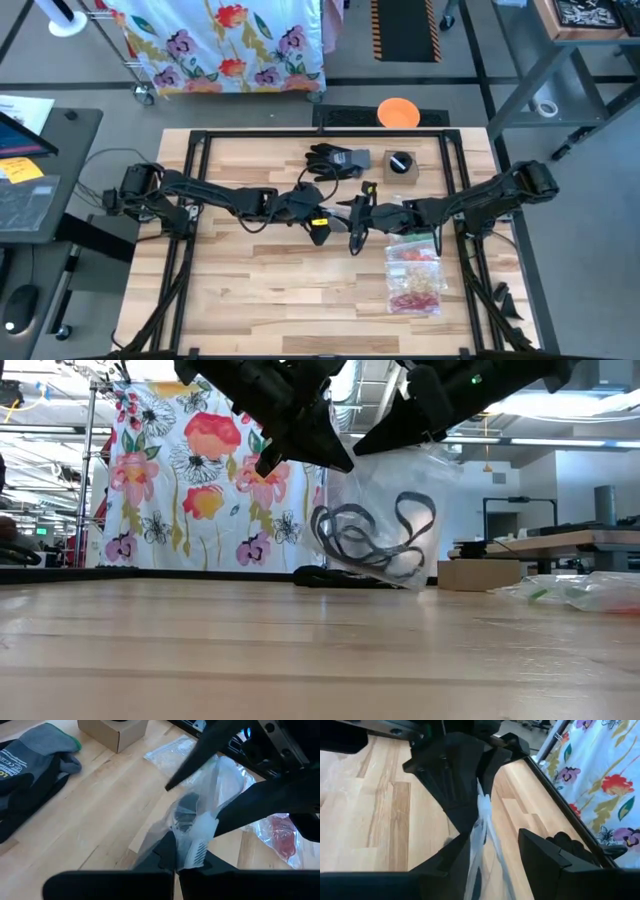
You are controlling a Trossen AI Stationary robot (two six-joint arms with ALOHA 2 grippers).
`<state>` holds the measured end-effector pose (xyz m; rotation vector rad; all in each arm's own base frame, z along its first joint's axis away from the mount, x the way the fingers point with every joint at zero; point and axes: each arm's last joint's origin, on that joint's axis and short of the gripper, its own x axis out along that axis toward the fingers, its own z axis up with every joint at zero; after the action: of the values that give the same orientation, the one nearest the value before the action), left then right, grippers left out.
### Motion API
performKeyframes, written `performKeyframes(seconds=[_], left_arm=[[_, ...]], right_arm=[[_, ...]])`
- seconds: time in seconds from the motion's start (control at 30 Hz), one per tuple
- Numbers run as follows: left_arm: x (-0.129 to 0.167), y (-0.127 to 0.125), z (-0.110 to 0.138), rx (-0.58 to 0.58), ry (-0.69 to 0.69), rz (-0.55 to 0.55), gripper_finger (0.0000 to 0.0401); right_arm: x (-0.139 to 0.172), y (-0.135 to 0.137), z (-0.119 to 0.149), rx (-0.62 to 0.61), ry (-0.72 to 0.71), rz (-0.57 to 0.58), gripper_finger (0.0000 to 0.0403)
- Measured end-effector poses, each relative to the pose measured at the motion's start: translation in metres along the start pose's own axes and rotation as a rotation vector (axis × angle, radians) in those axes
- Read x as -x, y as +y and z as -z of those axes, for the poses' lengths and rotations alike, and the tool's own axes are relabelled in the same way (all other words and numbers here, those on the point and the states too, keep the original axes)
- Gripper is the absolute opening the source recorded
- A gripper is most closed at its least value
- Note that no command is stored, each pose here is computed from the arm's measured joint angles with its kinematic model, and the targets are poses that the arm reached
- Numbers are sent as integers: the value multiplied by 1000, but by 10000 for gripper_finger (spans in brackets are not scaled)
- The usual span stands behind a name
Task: Sort rubber bands
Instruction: Close the transparent zip bag containing the black rubber bands
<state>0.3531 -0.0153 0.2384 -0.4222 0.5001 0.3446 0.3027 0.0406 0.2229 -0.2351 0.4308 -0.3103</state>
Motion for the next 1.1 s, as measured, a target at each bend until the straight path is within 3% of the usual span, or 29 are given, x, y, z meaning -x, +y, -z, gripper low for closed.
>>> performKeyframes(seconds=[0.13, 0.33, 0.57, 0.77, 0.87, 1.1], left_arm=[[0, 0, 0, 0, 0, 0, 0], [0, 0, 0, 0, 0, 0, 0], [0, 0, 0, -15, 1, -7, 0], [0, 1, 2, -184, 9, -29, 2], [0, 1, 3, -248, 8, -52, 24], [0, 3, 3, -274, 5, -81, 96]], right_arm=[[0, 0, 1, 3, 5, -2, 121], [0, 0, 3, 41, 25, -4, 11], [0, 1, 2, 42, 23, -6, 3], [0, 1, 2, 42, 23, -6, 2], [0, 1, 3, 43, 25, -4, 1], [13, -6, -1, 28, 47, -3, 1]])
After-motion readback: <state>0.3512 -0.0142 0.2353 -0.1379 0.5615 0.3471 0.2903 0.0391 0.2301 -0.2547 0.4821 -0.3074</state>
